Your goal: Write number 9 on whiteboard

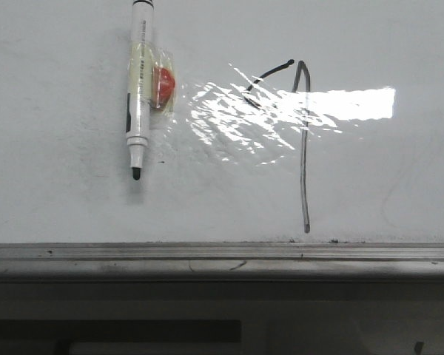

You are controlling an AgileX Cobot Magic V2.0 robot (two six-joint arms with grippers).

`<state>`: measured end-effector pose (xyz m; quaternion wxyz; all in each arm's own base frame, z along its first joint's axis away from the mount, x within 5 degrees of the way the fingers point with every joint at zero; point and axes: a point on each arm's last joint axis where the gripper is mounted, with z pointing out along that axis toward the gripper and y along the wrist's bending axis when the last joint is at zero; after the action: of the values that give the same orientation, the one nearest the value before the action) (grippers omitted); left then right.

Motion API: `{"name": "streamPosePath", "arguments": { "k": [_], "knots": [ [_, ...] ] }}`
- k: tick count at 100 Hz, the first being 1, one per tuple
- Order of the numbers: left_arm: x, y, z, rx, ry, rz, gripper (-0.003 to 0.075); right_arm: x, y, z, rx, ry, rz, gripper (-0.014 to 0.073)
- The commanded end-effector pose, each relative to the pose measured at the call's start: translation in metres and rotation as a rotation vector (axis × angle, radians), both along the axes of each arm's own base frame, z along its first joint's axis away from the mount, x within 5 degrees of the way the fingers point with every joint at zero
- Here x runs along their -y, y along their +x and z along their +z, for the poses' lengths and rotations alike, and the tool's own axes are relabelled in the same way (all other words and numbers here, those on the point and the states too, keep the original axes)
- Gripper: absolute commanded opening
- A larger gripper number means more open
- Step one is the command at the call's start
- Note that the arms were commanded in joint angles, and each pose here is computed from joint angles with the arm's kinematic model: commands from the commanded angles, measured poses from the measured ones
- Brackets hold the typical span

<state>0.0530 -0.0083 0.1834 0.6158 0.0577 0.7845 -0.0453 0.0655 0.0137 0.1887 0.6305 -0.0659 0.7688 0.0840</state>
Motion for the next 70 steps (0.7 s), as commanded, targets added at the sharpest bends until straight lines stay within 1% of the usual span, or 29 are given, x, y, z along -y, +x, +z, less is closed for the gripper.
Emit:
{"name": "streamPosePath", "arguments": {
  "k": [1,11,33,42,70],
  "knots": [
    [0.0,0.0,0.0,0.058,-0.028,0.007,-0.002,0.003,0.001,-0.01,-0.033,-0.02,-0.037,-0.005],
    [0.0,0.0,0.0,0.058,-0.028,0.007,-0.002,0.008,-0.003,-0.018,-0.123,-0.018,-0.109,-0.005],
    [0.0,0.0,0.0,0.058,-0.028,0.007,-0.002,0.011,-0.01,-0.016,-0.071,0.004,-0.137,-0.005],
    [0.0,0.0,0.0,0.058,-0.028,0.007,-0.002,0.012,-0.012,-0.014,-0.028,0.013,-0.138,-0.005],
    [0.0,0.0,0.0,0.058,-0.028,0.007,-0.002,0.012,-0.012,-0.014,-0.034,0.01,-0.145,-0.005]
  ]
}}
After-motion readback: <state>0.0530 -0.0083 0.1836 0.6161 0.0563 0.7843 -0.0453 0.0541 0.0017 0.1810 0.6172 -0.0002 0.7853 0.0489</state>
